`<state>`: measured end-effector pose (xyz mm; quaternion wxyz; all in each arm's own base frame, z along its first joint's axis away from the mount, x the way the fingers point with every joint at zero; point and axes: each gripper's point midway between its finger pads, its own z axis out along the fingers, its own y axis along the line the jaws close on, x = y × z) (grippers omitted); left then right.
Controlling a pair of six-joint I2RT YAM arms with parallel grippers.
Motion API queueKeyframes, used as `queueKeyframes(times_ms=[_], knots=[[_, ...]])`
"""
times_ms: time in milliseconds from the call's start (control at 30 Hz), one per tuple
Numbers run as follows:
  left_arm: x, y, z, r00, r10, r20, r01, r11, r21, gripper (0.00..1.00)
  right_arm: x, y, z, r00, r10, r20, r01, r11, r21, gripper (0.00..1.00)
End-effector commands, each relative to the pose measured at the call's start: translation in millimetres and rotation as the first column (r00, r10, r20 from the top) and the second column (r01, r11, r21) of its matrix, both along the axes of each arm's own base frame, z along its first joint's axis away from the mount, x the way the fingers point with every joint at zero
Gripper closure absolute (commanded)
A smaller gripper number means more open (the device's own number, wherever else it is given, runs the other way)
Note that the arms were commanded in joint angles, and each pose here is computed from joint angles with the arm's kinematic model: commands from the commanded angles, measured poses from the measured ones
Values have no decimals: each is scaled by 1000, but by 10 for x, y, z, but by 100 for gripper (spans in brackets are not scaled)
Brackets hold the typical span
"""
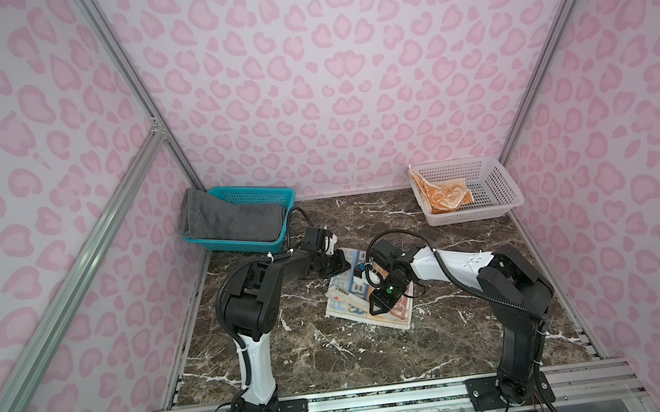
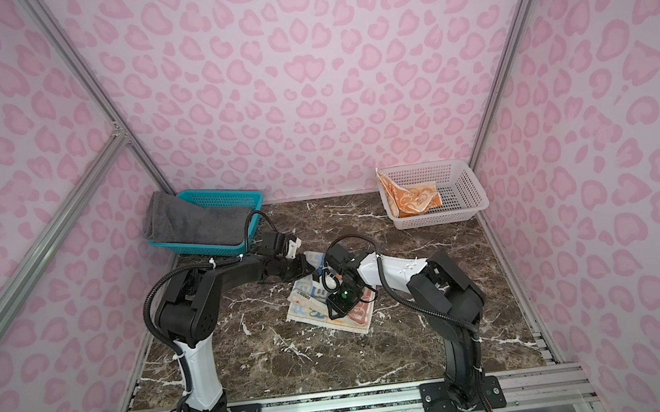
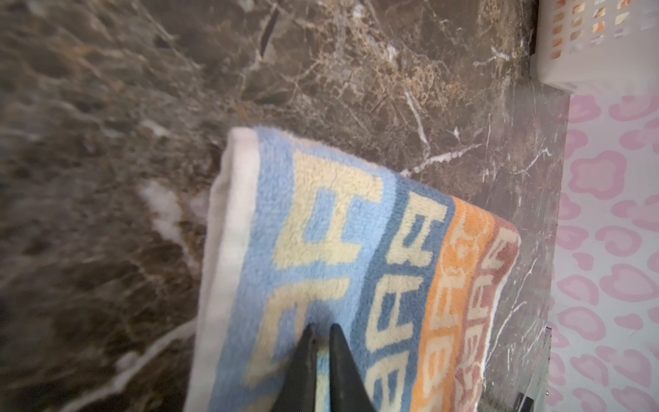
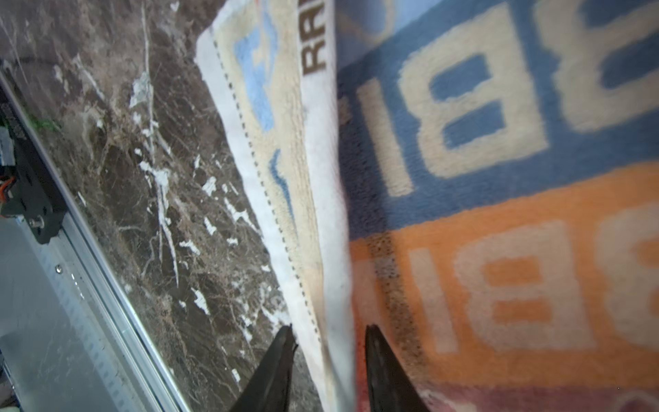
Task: Fold and stack the towels
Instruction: 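Grasp the towel's near edge and fold it toward the far edge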
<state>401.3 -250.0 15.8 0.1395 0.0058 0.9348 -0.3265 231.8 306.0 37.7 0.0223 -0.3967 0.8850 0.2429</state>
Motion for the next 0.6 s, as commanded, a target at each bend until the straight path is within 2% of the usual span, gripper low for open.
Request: queueKeyframes(times_ms=[0, 100, 200, 367, 467, 567], knots=[[-202, 286, -340, 990, 77, -116, -59, 986, 158, 87, -218, 33, 46, 994, 95, -48, -93, 995, 32, 64], [-204, 290, -312, 991, 75, -111, -57, 986, 158, 87, -304, 50, 93, 990, 133, -40, -131, 991, 41, 65], [-227, 281, -254, 992, 69, -107, -53, 987, 150, 87, -241, 33, 199, 995, 104, 6, -104, 992, 69, 65], [-337, 332, -169, 992, 73, -106, -57, 987, 149, 88, 96, -164, 357, 994, -70, 85, 62, 994, 93, 66], [-460, 386, -168, 990, 79, -118, -60, 986, 156, 90, 323, -433, 298, 973, -196, 119, 193, 981, 31, 68], [-601, 423, -173, 988, 78, -136, -58, 987, 149, 92, 542, -703, 220, 936, -322, 144, 327, 945, -17, 67]])
